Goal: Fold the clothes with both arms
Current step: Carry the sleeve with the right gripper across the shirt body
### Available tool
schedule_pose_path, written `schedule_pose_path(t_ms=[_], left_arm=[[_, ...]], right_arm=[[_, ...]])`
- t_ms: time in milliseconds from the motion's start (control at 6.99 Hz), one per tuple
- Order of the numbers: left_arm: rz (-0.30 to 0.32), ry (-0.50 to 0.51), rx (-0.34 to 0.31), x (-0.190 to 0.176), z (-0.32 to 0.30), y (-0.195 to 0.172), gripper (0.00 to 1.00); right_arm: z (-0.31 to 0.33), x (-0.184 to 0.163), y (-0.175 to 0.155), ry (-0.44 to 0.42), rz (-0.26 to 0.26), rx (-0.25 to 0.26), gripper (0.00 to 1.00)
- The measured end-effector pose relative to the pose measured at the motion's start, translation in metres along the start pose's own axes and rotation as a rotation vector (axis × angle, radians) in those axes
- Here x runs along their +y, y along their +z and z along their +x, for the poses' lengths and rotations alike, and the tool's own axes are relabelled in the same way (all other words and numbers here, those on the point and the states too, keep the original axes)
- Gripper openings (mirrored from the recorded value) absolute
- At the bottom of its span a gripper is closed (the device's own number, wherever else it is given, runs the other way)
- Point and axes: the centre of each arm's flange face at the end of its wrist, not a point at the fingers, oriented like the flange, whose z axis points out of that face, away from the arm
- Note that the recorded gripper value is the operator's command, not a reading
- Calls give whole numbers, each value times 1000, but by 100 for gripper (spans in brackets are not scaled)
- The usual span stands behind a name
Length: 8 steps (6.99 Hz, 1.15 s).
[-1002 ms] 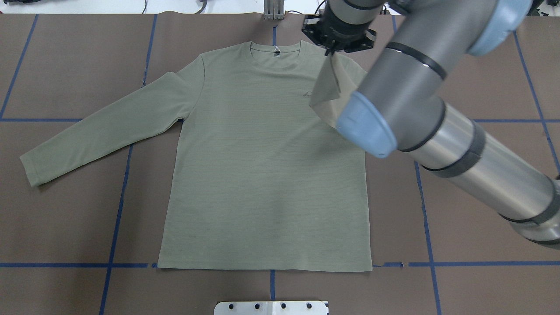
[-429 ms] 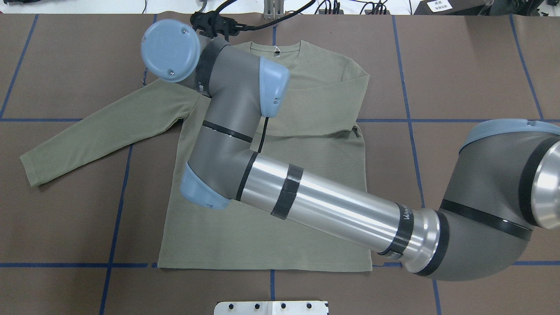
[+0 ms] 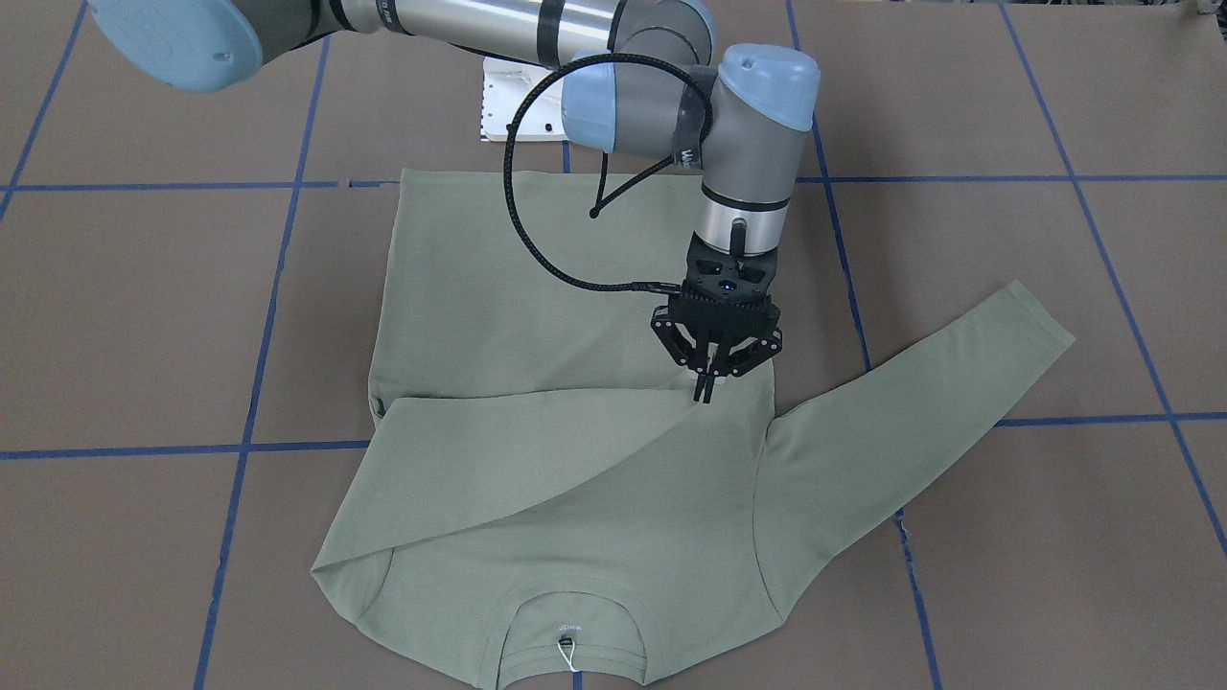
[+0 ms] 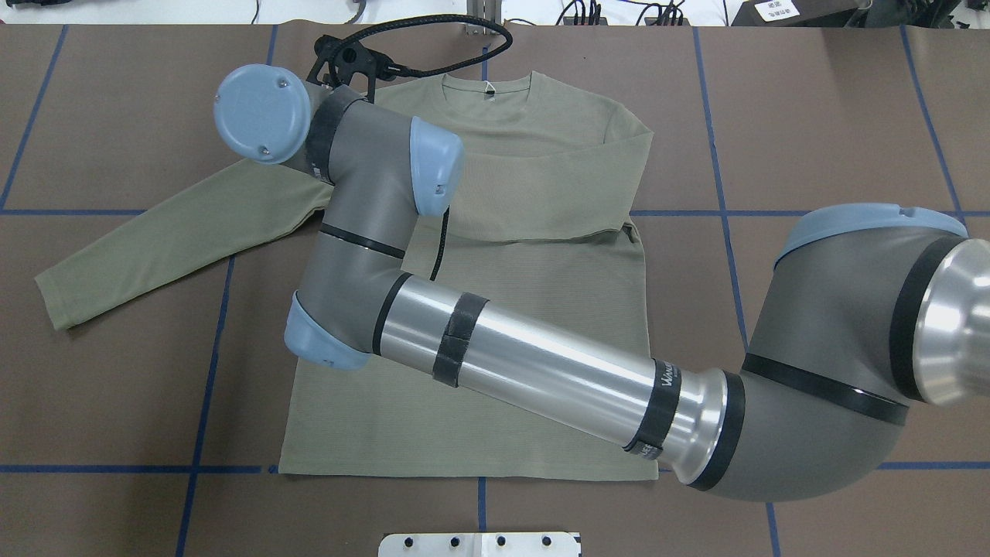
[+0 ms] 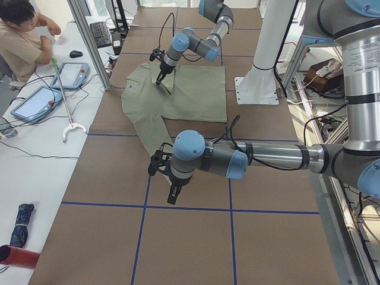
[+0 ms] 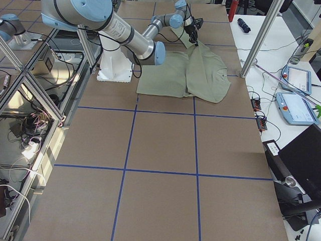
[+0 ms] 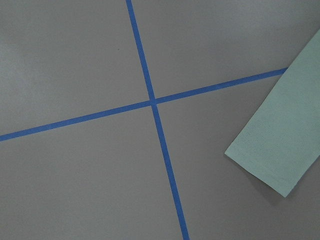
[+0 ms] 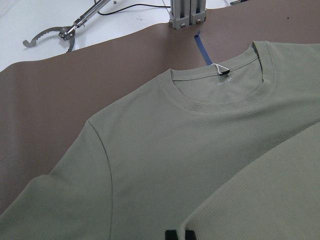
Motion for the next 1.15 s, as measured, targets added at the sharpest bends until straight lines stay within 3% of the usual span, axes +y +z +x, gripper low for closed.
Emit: schedule_pose_path(t_ms=[429, 859, 1145], left_arm=[[25, 28, -10, -12, 5, -7, 100], [276, 251, -17, -87, 48, -51, 100], [368, 321, 9, -83, 64, -50, 99]], right_arm=[[-15, -11, -8, 61, -4, -5, 100], [12, -76, -30, 67, -128, 14, 100], [84, -141, -34, -34, -207, 20, 100]])
